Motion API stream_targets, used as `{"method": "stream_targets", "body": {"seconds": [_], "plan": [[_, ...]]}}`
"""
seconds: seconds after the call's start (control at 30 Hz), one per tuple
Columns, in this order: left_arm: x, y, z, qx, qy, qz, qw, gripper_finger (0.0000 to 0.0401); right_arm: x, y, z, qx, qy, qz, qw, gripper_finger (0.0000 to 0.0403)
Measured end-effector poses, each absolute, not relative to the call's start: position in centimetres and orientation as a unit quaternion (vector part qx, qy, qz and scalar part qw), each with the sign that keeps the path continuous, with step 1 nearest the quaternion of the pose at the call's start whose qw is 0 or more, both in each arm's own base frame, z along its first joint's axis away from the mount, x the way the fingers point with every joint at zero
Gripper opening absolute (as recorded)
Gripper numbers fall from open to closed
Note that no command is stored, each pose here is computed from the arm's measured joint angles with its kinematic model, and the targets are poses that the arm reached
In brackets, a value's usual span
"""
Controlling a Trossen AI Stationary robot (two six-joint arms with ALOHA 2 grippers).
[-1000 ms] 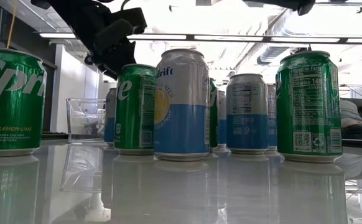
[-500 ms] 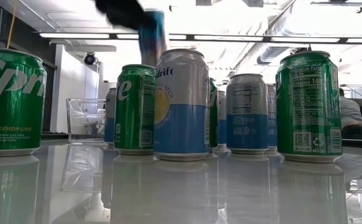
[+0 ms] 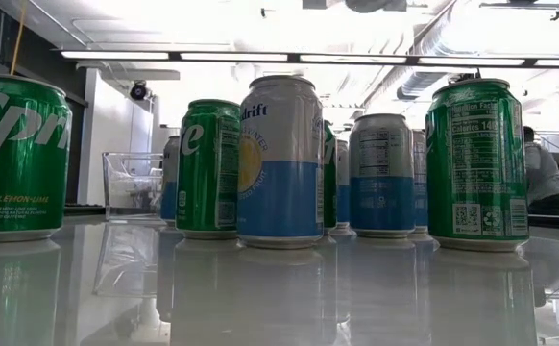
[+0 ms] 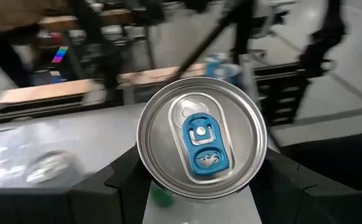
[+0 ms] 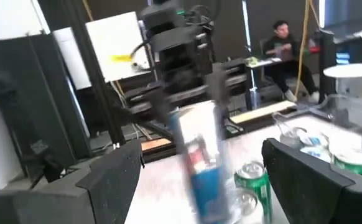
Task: Sort soda cans
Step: Put the blue soda can into the bottom right transparent bin
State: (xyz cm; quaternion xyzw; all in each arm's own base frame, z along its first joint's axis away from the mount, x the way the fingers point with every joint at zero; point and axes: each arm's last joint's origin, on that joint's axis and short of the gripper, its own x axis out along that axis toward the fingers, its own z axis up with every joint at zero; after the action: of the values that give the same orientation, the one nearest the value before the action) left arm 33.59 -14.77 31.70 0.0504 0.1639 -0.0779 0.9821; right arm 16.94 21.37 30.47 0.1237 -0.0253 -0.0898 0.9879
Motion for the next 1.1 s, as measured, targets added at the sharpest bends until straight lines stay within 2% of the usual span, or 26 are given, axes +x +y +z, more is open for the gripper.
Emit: {"method": "stream_targets", "body": {"seconds": [0.23,0.57,0.77,1.1], "plan": [[37.6,-19.1,27.2,0.023,0.213,-0.093,0.972,0.021,16.2,21.8,28.7,0.167,0.011,-0.093,0.982,0.0321],[41.3,-20.7,21.6,0.014,0.275,-0.077,0.958,0.0224,17.0,22.1,25.9,0.201,0.043,-0.118,0.972,0.0321],[41.7,-19.9,20.0,0.025,0.312,-0.067,0.947,0.0227,17.6,22.4,24.7,0.192,0.054,-0.124,0.972,0.0321],[41.7,-19.7,20.0,0.029,0.316,-0.068,0.946,0.0234,19.5,21.6,23.8,0.21,0.093,-0.103,0.968,0.0321]]}}
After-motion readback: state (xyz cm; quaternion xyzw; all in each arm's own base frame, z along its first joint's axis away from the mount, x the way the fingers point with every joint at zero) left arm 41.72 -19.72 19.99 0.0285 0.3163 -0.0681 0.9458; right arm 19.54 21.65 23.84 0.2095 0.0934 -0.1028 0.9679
